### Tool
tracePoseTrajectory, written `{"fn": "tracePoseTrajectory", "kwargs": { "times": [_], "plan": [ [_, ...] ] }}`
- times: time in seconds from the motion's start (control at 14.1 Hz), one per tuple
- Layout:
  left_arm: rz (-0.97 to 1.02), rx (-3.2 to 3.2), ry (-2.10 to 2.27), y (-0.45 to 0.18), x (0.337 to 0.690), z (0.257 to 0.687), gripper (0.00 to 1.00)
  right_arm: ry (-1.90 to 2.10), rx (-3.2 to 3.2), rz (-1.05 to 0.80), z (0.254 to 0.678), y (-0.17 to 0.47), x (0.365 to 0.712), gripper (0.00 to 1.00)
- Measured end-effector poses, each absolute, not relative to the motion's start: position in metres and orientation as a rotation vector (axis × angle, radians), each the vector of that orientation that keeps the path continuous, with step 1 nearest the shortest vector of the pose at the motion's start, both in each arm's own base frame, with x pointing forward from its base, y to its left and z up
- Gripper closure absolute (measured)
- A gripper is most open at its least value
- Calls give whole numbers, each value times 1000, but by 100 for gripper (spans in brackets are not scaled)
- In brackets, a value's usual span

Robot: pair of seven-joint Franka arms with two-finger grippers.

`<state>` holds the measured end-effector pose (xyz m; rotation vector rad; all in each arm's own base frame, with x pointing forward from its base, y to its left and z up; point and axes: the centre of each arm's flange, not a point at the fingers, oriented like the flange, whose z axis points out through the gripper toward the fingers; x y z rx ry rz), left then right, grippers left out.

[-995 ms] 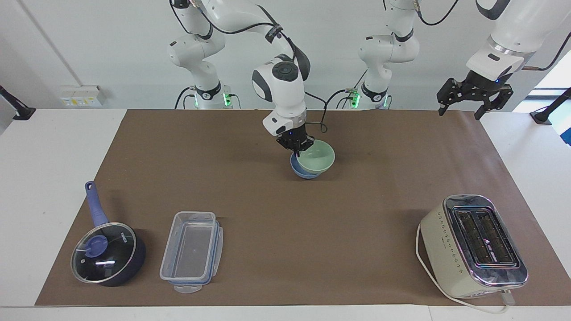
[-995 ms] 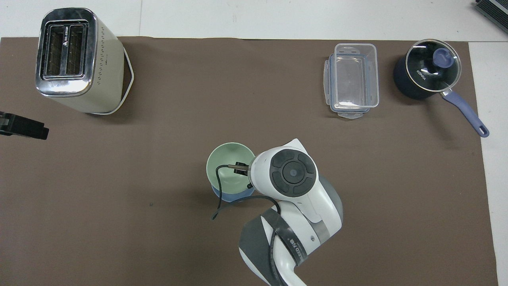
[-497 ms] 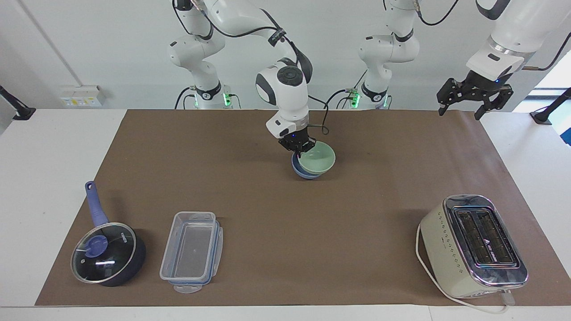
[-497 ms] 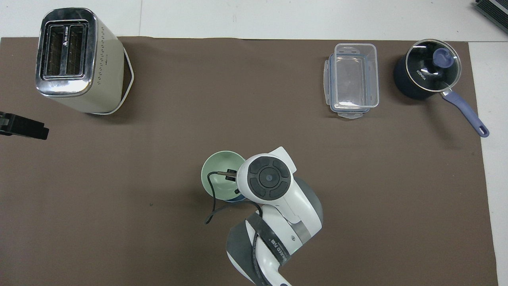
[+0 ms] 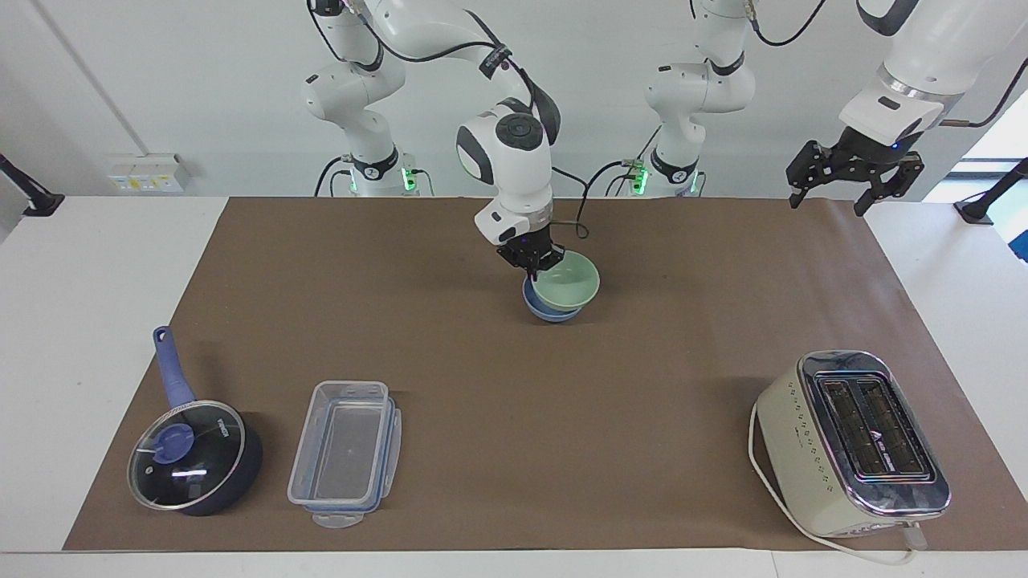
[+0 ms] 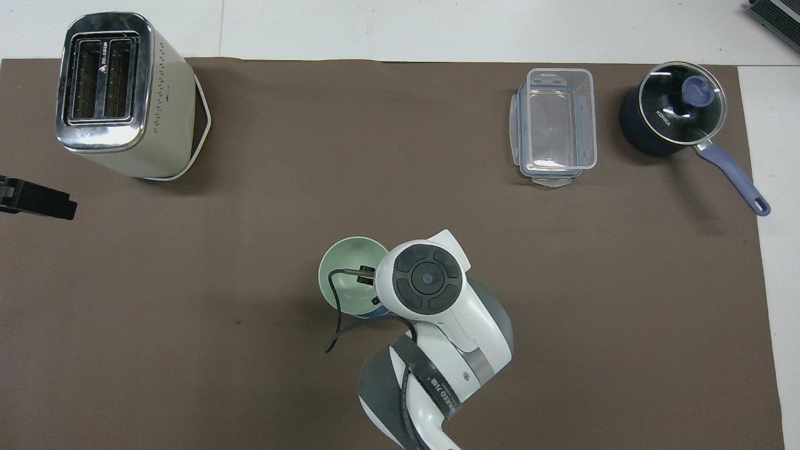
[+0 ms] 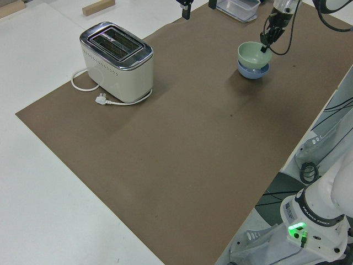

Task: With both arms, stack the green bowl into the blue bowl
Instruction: 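Open the right gripper and withdraw it from the stacked bowls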

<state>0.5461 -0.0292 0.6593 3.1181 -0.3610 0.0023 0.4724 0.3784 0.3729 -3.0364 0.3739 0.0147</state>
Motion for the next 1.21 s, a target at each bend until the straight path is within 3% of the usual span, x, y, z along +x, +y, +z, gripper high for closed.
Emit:
{"fn": "tracePoseTrajectory", "kwargs": {
  "times": [0.85, 1.21],
  "plan": [
    [2, 3118, -361, -29, 546, 659, 0, 381, -3036, 11, 361, 374, 471, 91],
    [2, 3118, -361, -29, 546, 659, 0, 379, -3033, 4, 364, 373, 471, 42]
  ]
}}
